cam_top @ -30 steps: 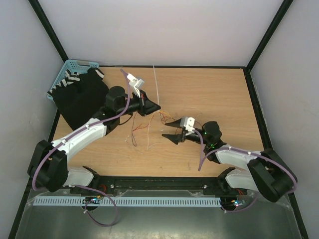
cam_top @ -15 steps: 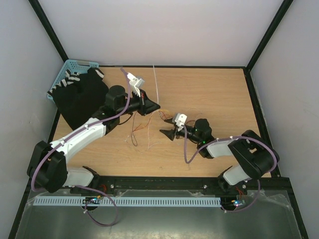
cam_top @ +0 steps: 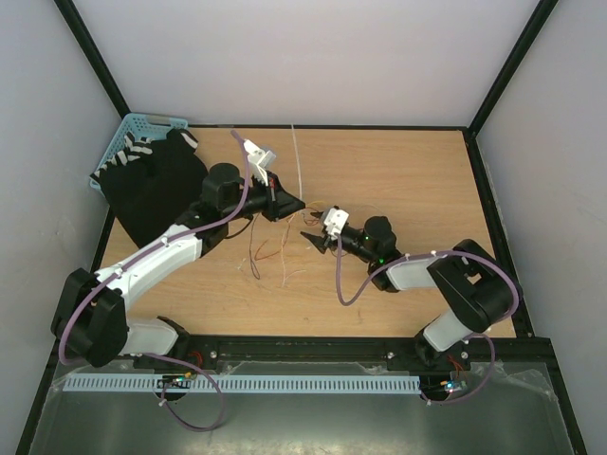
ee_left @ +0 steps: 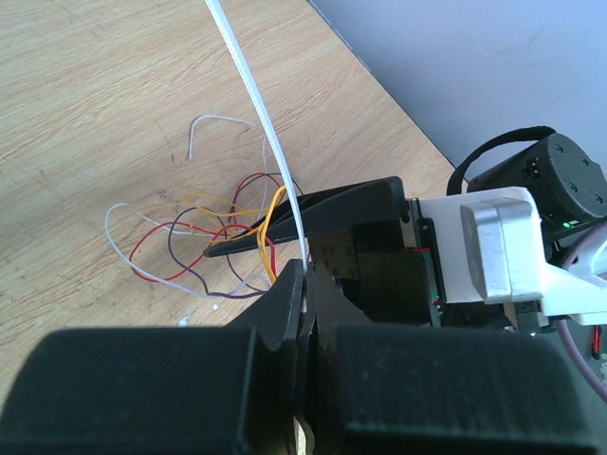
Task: Zip-tie the wires
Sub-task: Adjust the cable at the center of the board.
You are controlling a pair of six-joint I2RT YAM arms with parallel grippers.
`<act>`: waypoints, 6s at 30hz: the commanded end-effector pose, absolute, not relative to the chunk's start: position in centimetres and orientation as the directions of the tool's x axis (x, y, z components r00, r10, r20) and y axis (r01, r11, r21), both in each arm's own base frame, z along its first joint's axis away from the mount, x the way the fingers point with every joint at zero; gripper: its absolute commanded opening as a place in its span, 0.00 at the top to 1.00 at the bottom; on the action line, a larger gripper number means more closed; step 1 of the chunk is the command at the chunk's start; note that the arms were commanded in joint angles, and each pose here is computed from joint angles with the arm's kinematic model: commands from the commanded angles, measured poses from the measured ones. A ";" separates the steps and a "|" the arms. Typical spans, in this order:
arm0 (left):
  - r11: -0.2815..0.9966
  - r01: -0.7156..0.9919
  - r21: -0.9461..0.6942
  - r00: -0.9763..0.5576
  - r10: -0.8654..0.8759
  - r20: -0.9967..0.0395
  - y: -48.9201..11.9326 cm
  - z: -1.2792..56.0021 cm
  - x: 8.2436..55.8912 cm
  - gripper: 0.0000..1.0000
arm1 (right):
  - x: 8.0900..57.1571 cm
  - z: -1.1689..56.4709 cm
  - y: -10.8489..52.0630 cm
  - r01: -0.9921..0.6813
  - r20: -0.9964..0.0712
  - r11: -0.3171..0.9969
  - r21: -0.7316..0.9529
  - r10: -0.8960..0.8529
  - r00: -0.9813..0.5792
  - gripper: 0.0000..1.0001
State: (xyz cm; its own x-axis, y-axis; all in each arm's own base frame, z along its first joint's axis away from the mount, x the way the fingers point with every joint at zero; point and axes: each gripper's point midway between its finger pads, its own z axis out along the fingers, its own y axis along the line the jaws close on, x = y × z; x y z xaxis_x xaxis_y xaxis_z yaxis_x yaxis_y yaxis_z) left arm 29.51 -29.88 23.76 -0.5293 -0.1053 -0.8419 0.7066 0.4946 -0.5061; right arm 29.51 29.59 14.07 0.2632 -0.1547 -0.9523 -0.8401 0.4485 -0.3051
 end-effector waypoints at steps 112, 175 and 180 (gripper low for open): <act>0.519 0.726 -0.450 -0.437 -0.156 -0.886 -27.5 30.7 32.4 1.00 | 21.5 23.6 23.2 -0.925 -0.971 0.381 0.000 0.222 0.092 0.37; 0.529 0.719 -0.451 -0.451 -0.138 -0.882 -28.2 30.1 32.1 1.00 | 26.4 18.1 28.1 -0.837 -0.997 0.547 0.004 0.061 0.036 1.00; 0.520 0.721 -0.457 -0.458 -0.138 -0.878 -28.0 30.1 32.0 1.00 | 26.6 18.0 26.8 -0.807 -0.997 0.591 -0.011 -0.064 -0.033 1.00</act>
